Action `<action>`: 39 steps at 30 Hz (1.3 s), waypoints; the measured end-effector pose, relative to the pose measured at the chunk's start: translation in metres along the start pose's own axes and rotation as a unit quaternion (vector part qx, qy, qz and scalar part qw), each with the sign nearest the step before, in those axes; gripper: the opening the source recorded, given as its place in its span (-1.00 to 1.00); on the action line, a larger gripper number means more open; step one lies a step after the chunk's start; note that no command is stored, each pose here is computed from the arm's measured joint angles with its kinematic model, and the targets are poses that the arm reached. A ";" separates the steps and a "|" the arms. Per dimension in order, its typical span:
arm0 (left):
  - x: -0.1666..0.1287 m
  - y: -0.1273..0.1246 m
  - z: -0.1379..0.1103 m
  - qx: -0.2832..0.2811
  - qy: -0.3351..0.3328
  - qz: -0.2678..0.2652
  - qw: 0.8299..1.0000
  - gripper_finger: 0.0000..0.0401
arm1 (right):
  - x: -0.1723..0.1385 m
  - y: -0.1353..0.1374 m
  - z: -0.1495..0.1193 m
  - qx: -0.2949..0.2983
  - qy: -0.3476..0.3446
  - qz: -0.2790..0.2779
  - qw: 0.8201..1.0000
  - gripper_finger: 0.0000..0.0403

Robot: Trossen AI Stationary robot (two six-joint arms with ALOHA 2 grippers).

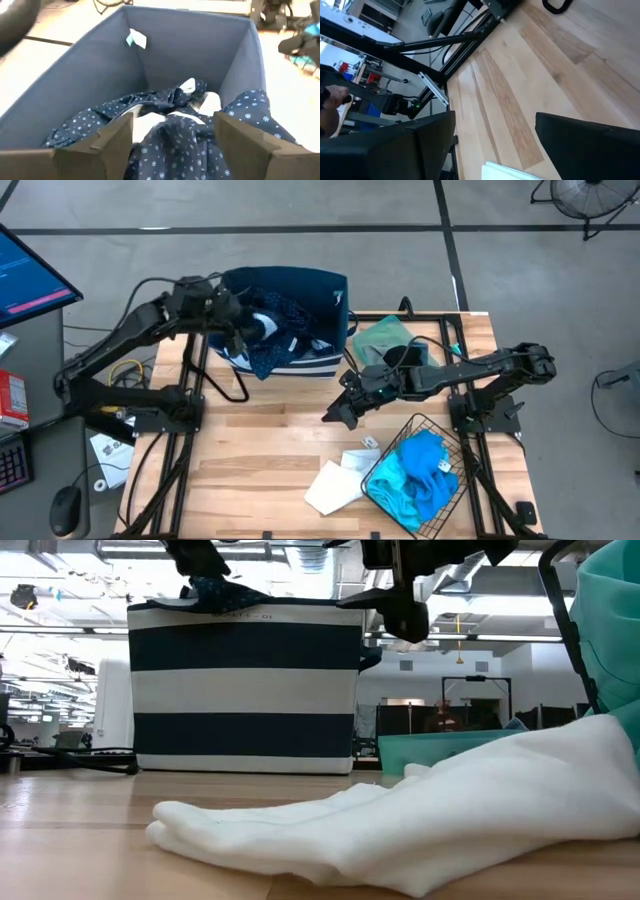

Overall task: Pick & Place Cloths
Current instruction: Put the dark blue patterned polo shirt into the blue laundry bin

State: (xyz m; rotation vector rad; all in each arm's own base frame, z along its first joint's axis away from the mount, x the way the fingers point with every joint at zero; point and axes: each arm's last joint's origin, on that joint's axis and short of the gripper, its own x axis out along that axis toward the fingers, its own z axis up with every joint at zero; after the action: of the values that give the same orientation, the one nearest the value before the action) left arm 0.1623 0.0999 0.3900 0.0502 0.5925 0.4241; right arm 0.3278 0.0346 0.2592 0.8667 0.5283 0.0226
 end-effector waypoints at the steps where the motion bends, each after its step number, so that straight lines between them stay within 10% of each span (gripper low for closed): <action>1: -0.004 0.000 0.000 -0.008 -0.005 0.001 1.000 0.30 | 0.000 0.000 0.000 0.007 0.000 0.000 1.000 0.34; 7: -0.027 -0.011 -0.003 -0.049 -0.034 -0.053 0.997 0.26 | 0.000 0.001 -0.001 0.023 0.001 0.001 1.000 0.34; 17: -0.042 -0.068 -0.014 0.085 -0.047 -0.135 0.986 0.16 | 0.000 0.001 -0.002 -0.002 0.007 0.003 1.000 0.34; 31: 0.023 -0.127 -0.064 0.240 0.054 -0.010 0.969 0.28 | 0.000 0.001 -0.002 -0.019 0.008 0.004 1.000 0.34; 39: 0.027 -0.126 -0.053 0.222 0.026 0.081 0.971 -0.51 | 0.001 0.004 -0.006 -0.026 0.013 0.008 1.000 0.34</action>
State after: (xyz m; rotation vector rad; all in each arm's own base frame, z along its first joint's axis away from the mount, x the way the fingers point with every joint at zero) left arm 0.1998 -0.0083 0.3105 0.5204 0.7300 0.4444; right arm 0.3266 0.0421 0.2588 0.8209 0.5430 0.0614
